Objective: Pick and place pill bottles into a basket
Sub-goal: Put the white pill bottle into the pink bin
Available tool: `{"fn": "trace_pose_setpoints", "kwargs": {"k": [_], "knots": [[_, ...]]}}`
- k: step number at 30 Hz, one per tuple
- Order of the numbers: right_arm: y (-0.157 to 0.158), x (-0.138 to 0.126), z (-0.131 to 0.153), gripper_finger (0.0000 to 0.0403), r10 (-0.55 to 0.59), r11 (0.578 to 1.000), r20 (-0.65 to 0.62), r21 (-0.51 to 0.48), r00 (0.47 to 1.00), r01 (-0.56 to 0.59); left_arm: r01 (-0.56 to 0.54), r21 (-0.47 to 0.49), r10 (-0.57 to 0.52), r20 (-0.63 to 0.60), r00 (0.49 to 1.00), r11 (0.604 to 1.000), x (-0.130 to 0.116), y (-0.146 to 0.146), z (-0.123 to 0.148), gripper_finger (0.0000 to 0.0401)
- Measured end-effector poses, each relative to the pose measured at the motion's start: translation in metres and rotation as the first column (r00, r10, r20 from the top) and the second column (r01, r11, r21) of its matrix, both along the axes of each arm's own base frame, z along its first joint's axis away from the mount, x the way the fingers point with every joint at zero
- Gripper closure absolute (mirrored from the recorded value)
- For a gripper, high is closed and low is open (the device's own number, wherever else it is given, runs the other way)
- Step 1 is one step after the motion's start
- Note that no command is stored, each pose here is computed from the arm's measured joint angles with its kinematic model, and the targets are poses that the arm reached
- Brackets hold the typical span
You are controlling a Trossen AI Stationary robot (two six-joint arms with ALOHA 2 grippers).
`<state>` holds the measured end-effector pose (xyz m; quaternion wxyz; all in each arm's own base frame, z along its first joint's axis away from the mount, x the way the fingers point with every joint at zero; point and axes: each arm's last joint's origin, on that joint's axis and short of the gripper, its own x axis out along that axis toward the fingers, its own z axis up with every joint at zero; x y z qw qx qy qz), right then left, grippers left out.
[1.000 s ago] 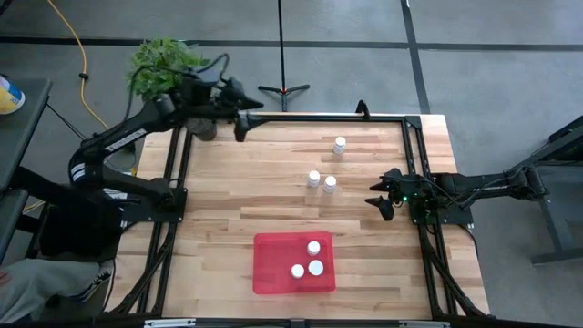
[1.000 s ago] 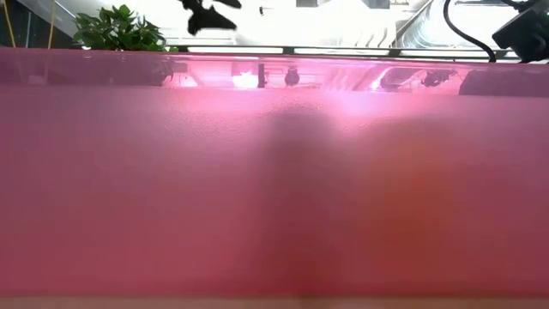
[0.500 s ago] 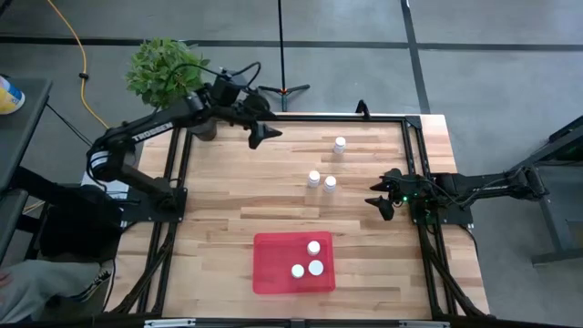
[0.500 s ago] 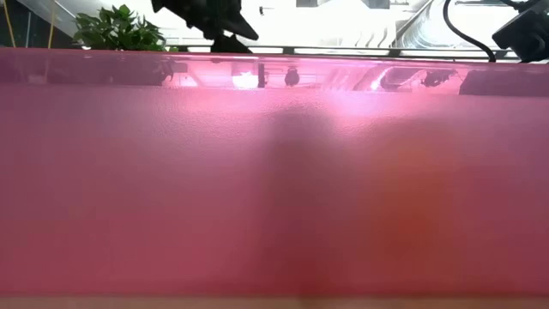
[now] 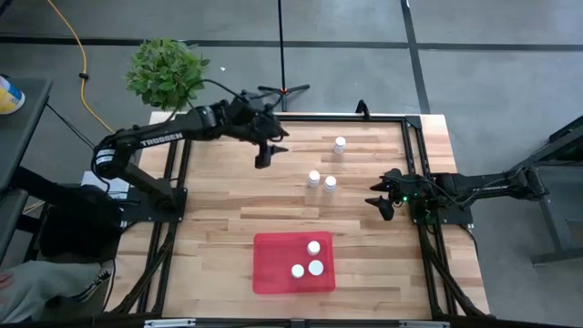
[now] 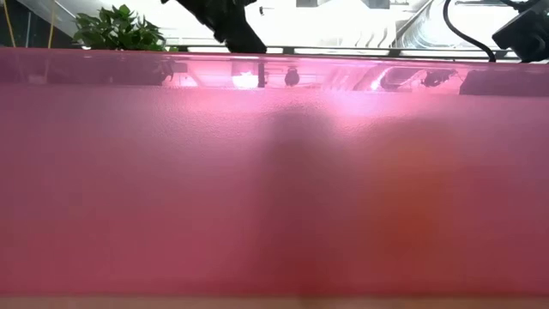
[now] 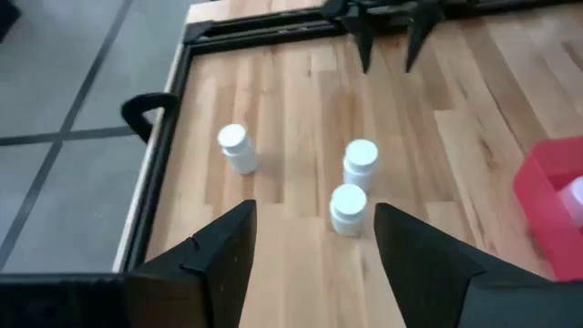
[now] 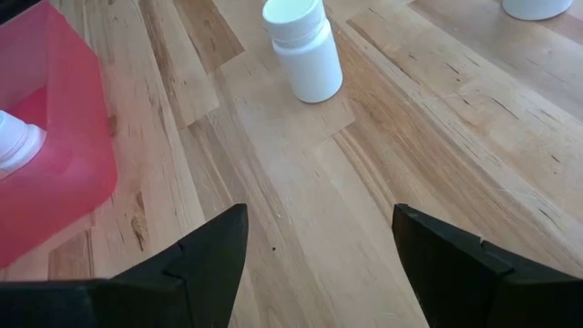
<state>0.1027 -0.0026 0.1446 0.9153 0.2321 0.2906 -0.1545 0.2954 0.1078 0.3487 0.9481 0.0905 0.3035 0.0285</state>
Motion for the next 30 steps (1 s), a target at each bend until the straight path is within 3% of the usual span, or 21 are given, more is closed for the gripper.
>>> {"fn": "trace_pose_setpoints", "kwargs": {"k": [3,8,13,21,30], "knots": [[0.0,0.0,0.0,0.0139,0.0,1.0,0.0,-0.001,1.0,0.0,0.047,0.018,-0.047,-0.007,0.999,0.999,0.01,-0.011,-0.004,0.0152],[0.0,0.0,0.0,0.0139,0.0,1.0,0.0,0.0,1.0,0.0,0.053,0.044,-0.05,-0.069,0.996,0.998,0.026,-0.022,-0.02,0.0152],[0.0,0.0,0.0,0.0139,0.001,1.0,0.0,0.001,1.0,-0.001,0.039,0.053,-0.037,-0.042,0.998,0.998,0.042,-0.027,-0.029,0.0158],[0.0,0.0,0.0,0.0139,0.006,1.0,-0.001,0.005,1.0,-0.006,0.015,0.0,-0.015,-0.049,0.999,1.0,0.046,-0.029,-0.034,0.0171],[0.0,0.0,0.0,0.0139,0.007,1.0,-0.001,0.003,1.0,-0.007,-0.023,0.006,0.024,-0.101,0.995,1.0,0.048,-0.027,-0.043,0.017]]}}
